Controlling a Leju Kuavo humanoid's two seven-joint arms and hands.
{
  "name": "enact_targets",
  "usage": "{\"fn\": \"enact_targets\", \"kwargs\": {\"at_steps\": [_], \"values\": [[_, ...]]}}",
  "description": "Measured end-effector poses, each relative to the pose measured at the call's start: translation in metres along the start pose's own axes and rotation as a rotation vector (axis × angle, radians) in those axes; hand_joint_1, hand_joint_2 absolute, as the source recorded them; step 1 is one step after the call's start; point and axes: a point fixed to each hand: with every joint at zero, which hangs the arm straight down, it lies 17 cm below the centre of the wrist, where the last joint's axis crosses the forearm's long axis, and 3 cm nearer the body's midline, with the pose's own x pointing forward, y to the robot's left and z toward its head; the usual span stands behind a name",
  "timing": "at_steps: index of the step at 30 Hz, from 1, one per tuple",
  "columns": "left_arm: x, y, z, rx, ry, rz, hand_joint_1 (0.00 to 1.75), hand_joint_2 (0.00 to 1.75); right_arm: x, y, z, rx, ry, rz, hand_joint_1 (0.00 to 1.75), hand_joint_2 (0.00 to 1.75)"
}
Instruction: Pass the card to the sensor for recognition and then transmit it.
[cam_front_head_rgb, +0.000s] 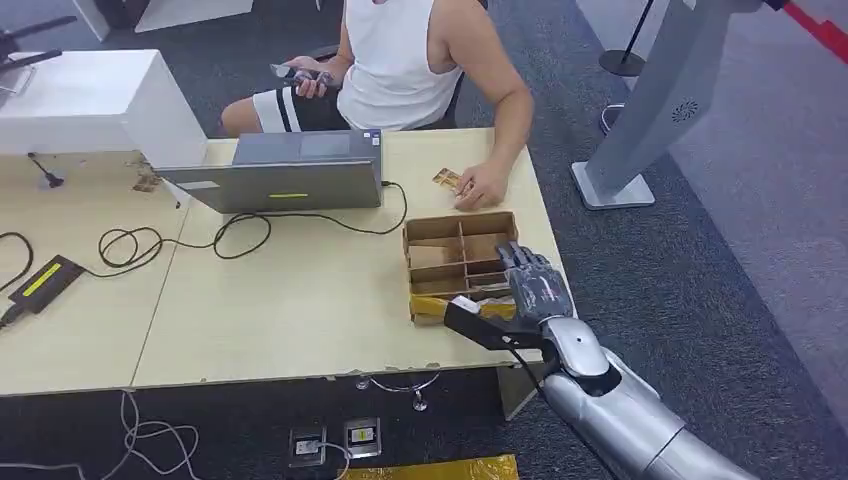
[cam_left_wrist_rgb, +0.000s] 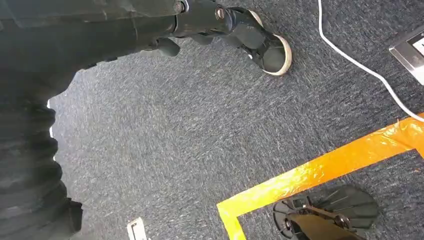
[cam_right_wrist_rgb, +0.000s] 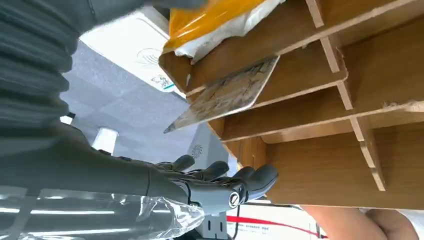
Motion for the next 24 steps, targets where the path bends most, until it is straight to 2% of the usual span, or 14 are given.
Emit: {"fn": "enact_targets", "kwargs": {"at_steps": [24], "values": [[0.001, -0.001, 0.000, -0.010, 0.000, -0.016, 0.00, 1.75, 0.013, -0.010, -0.009, -0.012, -0.034, -0.027, 1.75, 1.75]]}}
